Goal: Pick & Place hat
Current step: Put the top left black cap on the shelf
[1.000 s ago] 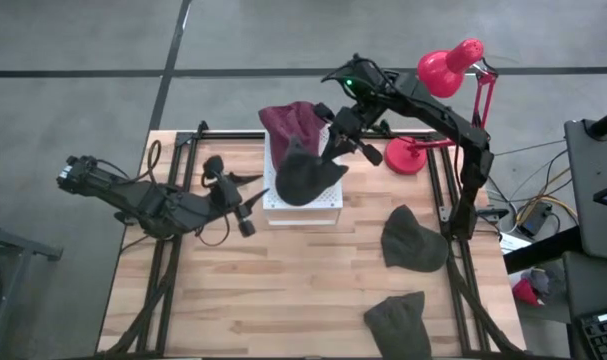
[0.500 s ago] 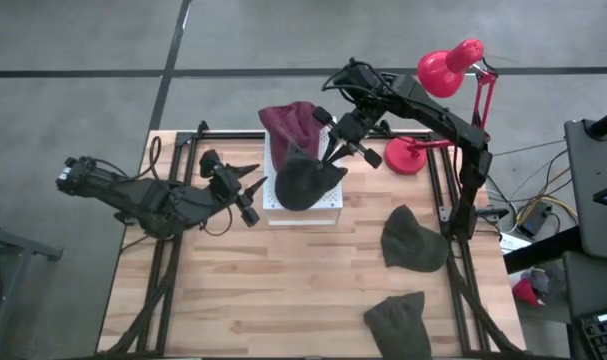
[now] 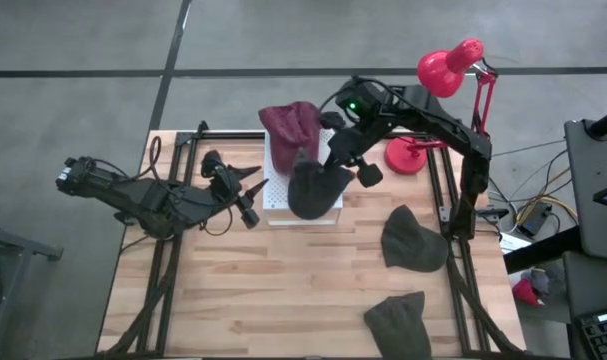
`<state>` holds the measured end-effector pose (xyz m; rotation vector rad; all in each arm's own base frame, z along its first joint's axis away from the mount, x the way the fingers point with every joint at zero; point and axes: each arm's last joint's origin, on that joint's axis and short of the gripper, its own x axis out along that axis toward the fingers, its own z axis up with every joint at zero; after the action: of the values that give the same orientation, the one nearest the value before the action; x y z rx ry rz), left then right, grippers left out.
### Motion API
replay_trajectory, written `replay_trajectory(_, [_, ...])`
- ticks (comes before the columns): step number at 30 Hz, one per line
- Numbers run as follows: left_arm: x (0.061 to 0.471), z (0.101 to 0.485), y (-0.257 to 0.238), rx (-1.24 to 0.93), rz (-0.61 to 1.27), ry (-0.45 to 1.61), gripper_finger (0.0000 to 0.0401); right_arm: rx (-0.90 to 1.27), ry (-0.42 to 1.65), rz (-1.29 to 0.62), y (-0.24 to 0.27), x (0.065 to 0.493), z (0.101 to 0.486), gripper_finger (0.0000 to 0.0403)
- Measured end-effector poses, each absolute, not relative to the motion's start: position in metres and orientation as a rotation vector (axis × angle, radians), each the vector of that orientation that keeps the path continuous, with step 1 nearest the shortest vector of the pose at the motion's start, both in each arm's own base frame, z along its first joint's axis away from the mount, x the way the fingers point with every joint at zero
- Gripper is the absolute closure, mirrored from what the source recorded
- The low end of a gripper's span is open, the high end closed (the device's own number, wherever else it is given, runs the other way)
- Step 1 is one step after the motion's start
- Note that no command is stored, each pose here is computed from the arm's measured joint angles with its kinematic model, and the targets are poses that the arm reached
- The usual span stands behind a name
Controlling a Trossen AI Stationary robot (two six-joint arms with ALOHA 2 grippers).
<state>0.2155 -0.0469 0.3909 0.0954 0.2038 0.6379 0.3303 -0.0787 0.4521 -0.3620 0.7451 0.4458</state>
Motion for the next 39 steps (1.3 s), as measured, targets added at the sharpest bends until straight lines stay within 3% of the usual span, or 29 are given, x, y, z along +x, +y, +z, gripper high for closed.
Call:
replay_trajectory(10, [0.217, 0.39, -0.049, 0.087, 0.572, 0.213, 0.0249, -0.403, 0.919, 0.376, -0.039, 0.335, 0.443, 0.0394])
replay_trajectory(26, [0.217, 0.39, -0.05, 0.071, 0.529, 0.216, 0.0249, -0.529, 0.871, 0.347, -0.005, 0.34, 0.449, 0.0394])
replay_trajectory(39, [0.215, 0.406, -0.049, 0.053, 0.513, 0.169, 0.0249, -0.688, 0.724, 0.022, -0.011, 0.356, 0.466, 0.0394])
